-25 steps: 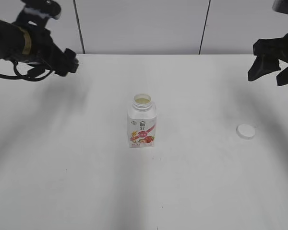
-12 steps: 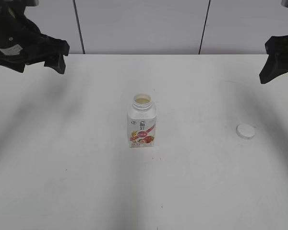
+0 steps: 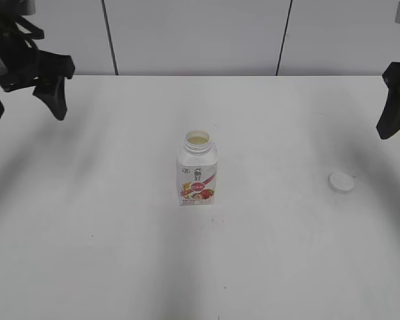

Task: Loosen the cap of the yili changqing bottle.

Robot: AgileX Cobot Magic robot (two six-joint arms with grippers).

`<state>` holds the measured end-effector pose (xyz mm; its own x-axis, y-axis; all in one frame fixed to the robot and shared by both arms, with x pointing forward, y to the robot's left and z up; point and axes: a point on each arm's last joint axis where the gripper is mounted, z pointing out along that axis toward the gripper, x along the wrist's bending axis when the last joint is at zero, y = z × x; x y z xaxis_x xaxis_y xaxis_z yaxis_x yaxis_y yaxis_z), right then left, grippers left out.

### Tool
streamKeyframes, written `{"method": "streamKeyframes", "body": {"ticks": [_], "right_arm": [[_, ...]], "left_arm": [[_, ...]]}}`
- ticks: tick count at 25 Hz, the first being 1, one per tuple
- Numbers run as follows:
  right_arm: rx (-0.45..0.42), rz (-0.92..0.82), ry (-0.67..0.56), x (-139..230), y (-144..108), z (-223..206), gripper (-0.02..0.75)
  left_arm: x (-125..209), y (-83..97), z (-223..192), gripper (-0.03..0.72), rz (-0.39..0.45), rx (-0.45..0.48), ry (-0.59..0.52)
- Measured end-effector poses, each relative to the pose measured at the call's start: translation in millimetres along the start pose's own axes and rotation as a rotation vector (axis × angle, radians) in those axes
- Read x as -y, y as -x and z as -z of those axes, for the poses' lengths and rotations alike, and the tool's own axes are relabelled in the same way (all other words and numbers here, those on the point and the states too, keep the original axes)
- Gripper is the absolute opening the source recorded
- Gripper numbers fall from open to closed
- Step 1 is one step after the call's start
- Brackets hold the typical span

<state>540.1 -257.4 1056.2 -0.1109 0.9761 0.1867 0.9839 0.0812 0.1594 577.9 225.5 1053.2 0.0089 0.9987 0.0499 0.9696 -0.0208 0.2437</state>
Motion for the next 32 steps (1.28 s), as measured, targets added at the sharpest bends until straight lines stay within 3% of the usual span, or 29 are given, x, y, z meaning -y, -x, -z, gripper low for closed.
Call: {"method": "streamKeyframes", "body": {"ticks": [4,12,20,25,32], "right_arm": [[0.009,0.004,-0.023,2,1,0,0.543],[0.019,0.011,-0.012,7,1,6,0.543],[0.021,0.011,-0.019,59,-1,14,0.536],[0.024,0.024,0.043,99,-4,30,0.535],[0.030,0.063,0.253,144,-12,71,0.535]], "left_arm": [[5,-7.6,0,0.583,0.020,-0.016,-0.072],[11,-7.0,5,0.583,0.003,0.009,-0.078],[66,-22.2,39,0.583,0.003,0.013,-0.032],[108,-39.1,73,0.583,-0.006,-0.015,0.098],[179,-57.7,108,0.583,0.015,0.018,0.288]]}}
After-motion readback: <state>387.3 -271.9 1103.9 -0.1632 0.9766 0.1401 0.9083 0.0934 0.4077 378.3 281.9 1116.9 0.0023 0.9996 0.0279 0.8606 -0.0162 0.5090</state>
